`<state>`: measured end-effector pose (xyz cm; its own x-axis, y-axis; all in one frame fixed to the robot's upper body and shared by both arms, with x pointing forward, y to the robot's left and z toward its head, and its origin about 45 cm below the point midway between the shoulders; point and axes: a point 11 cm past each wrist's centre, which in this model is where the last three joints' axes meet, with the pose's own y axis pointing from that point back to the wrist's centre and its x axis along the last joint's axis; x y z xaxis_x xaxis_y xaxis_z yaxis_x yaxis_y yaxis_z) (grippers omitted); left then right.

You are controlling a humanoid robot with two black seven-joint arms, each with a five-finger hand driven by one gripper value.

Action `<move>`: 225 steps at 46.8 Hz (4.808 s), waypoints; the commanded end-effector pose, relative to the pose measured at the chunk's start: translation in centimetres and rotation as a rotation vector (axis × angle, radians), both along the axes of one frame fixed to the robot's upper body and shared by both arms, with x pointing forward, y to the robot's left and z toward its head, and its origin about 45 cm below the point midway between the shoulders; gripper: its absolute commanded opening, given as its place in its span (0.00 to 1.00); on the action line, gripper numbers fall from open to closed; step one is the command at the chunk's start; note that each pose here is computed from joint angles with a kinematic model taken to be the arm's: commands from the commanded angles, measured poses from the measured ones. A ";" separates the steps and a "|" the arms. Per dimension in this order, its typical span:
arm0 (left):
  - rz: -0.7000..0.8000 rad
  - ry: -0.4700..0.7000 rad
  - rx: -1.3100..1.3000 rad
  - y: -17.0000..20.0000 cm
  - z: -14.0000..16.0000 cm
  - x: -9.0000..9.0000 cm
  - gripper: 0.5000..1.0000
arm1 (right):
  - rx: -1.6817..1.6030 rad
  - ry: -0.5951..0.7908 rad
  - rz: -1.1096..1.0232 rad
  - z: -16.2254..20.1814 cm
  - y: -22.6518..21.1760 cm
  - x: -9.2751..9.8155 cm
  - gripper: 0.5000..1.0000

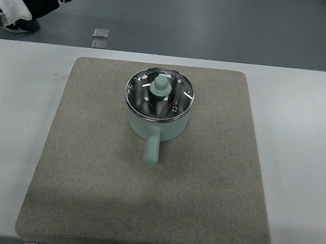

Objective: Place lid left of pot with left hand

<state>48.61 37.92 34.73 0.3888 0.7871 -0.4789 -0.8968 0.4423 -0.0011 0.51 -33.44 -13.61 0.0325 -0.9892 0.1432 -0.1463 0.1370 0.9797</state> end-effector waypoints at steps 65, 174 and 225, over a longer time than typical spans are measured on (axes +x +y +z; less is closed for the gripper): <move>-0.621 -0.591 1.299 -12.8 3.3 -3.2 0.99 | 0.000 0.000 0.000 0.0 0.0 0.0 0.85; -0.882 -0.902 1.764 -22.8 0.2 -4.2 0.30 | 0.000 -0.001 0.000 0.0 0.0 0.1 0.85; -0.875 -0.919 1.800 -22.8 0.5 -4.0 0.00 | 0.000 0.000 0.000 0.0 0.0 0.0 0.85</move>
<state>44.50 15.16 34.99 0.4222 -0.3940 0.8164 -0.5165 0.6355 0.5739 0.55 -33.43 -13.61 0.0326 -0.9892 0.1430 -0.1470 0.1368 0.9796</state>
